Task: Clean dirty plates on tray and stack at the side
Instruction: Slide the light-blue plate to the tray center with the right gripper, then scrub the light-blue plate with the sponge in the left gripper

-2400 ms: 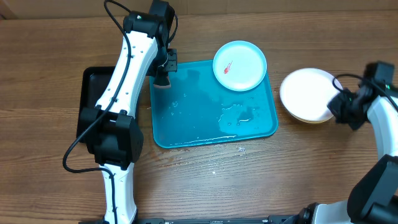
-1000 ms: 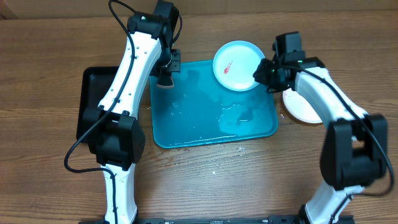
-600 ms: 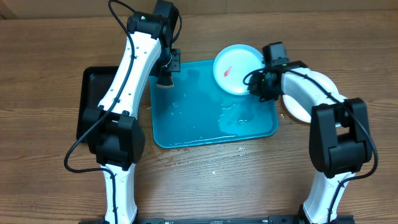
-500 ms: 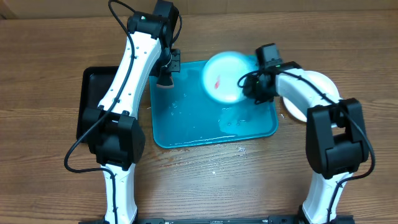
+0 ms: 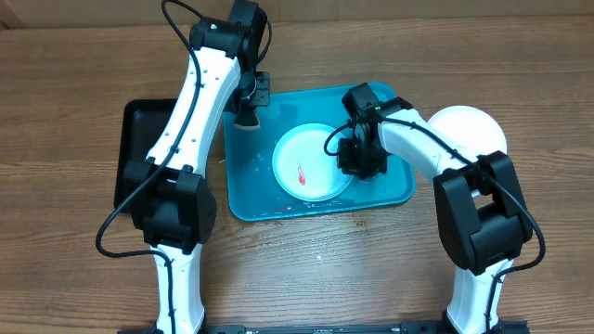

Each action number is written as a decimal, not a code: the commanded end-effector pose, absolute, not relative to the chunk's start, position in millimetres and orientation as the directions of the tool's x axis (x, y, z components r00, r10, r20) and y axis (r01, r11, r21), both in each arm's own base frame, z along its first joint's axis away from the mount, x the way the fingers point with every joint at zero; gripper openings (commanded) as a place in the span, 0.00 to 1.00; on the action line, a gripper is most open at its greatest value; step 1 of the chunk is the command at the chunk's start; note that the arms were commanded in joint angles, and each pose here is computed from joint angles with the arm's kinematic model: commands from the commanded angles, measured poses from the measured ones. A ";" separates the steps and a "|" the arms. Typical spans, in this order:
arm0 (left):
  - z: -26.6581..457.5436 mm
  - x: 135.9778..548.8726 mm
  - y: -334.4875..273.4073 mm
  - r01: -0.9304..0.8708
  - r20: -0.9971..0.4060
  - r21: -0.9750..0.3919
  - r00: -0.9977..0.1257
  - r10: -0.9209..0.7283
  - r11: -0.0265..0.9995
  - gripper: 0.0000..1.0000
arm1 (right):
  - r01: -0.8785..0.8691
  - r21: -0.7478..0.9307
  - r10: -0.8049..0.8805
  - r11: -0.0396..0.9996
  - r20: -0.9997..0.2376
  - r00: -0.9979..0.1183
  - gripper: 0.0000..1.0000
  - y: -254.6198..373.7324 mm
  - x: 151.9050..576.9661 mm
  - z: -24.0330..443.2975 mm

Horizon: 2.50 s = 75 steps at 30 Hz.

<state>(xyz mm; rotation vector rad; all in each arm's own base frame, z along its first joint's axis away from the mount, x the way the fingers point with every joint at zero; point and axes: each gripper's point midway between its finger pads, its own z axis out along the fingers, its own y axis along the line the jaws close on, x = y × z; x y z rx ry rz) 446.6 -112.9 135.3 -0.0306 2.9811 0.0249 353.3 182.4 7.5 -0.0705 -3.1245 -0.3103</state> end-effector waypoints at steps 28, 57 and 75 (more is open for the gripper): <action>138.3 444.3 -119.7 -0.018 -0.163 -0.001 -0.986 -0.018 1.000 0.04 | -0.093 0.160 -0.068 0.983 -0.157 -0.985 0.04 180.3 389.7 -2.7; 58.4 406.2 -167.2 0.111 -0.032 -0.084 -0.994 0.109 0.990 0.04 | 0.195 0.182 0.200 0.964 -0.010 -0.980 0.04 175.2 357.1 -25.4; 49.9 403.4 -175.8 0.132 -0.033 -0.089 -0.991 0.130 0.987 0.04 | 0.157 0.194 0.161 0.968 -0.006 -0.987 0.04 198.9 346.5 -24.9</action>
